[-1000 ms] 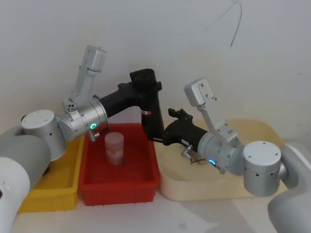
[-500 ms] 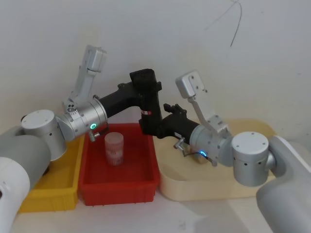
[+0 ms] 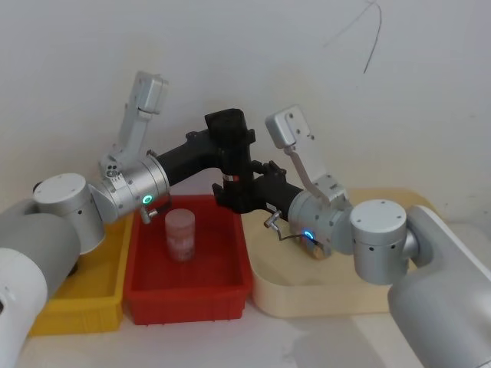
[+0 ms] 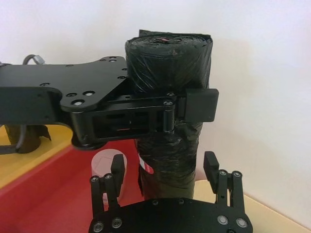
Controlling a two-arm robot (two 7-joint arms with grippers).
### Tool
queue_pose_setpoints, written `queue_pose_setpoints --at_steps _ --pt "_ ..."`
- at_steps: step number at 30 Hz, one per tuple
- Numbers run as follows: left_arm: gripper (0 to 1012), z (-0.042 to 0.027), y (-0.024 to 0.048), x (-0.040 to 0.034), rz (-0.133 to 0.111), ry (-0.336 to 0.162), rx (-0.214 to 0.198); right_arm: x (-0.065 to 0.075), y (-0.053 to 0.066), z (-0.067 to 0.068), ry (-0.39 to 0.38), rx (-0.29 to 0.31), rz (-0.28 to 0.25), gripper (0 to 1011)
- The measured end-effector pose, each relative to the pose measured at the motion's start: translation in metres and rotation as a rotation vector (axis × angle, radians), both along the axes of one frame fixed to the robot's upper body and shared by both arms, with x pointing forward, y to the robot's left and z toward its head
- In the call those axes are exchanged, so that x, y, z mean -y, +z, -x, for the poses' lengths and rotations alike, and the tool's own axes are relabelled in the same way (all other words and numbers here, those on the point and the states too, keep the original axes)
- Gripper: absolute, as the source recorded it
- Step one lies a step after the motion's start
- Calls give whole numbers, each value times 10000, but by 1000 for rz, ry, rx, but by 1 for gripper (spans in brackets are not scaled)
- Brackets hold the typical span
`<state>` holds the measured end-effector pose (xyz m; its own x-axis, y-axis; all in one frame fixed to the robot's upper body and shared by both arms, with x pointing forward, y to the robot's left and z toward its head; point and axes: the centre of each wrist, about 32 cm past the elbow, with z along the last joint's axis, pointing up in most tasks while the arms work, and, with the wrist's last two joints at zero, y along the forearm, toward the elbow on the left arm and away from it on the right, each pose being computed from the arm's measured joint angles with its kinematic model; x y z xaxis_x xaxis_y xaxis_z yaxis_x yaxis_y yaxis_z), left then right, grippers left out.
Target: Pick up the garbage bag with the one hand and transfer it to the other hand.
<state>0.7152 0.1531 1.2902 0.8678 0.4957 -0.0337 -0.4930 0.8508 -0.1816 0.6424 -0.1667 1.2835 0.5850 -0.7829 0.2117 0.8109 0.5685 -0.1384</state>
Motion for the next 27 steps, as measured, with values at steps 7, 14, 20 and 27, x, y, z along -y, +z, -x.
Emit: queue_pose_setpoints --at_steps 7,14,20,27 --pt "434 0 0 0 0 0 0 -43 -8 -46 -8 -5 -4 1000" --pt "434 0 0 0 0 0 0 -61 -14 -67 -12 -9 -5 842" --pt "434 0 0 0 0 0 0 -73 -16 -80 -14 -11 -6 684" --pt "434 0 0 -1 0 0 0 -81 -15 -87 -16 -11 -7 546"
